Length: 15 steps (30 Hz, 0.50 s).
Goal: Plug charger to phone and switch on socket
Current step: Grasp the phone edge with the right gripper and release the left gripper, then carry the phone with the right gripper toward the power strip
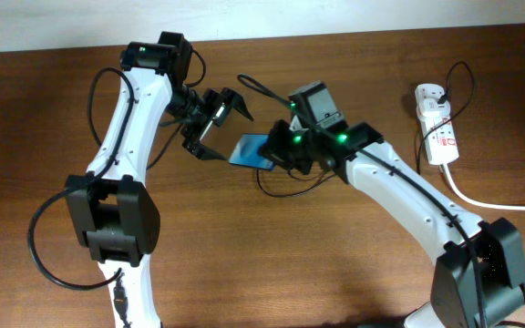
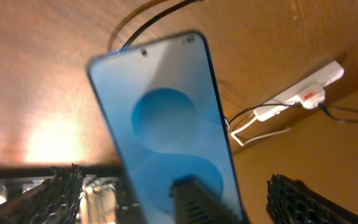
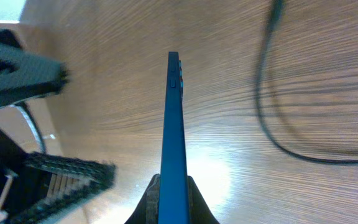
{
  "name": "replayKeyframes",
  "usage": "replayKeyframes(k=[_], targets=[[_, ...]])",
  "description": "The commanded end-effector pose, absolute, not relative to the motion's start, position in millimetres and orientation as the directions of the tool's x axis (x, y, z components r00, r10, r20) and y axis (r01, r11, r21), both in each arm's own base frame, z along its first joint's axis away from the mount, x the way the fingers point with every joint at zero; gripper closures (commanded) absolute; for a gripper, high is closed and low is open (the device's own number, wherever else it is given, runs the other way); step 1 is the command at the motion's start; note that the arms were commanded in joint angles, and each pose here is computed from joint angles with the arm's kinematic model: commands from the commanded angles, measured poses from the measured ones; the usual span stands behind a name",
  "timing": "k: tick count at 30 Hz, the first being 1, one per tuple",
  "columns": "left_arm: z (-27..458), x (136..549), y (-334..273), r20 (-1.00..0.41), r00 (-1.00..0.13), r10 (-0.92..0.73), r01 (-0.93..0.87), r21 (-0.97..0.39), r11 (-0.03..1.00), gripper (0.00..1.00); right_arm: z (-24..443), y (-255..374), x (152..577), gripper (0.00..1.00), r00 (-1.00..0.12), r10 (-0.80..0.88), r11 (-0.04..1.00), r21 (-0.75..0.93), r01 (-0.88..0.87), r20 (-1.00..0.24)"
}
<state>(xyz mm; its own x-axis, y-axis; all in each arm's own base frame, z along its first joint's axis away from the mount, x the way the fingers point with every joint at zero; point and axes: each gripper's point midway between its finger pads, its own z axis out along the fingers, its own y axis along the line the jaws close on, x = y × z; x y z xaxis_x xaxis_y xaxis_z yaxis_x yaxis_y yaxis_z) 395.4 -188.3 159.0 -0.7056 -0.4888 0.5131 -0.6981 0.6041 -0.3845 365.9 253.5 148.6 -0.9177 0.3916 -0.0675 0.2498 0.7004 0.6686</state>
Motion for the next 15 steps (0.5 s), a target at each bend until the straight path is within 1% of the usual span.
replayKeyframes(k=[1, 4, 8, 11, 15], targets=[[165, 403, -182, 0.419, -0.812, -0.408, -0.578, -0.471, 0.666, 0.01, 189, 235, 369, 0.96, -0.911, 0.383, 0.687, 0.707, 0.168, -0.156], [165, 405, -177, 0.382, -0.849, -0.365, -0.522, -0.505, 0.687, 0.01, 201, 215, 367, 0.96, -0.898, 0.402, 0.691, 0.702, 0.171, -0.177], [165, 410, -169, 0.346, -0.877, -0.334, -0.476, -0.535, 0.698, 0.01, 201, 191, 359, 0.96, -0.894, 0.42, 0.708, 0.672, 0.216, -0.155], [171, 416, -173, 0.289, -0.92, -0.264, -0.389, -0.604, 0.695, 0.01, 201, 183, 354, 0.96, -0.898, 0.412, 0.719, 0.661, 0.215, -0.157], [180, 423, -182, 0.218, -0.959, -0.179, -0.281, -0.691, 0.666, 0.01, 215, 178, 350, 0.96, -0.893, 0.403, 0.723, 0.668, 0.176, -0.201]])
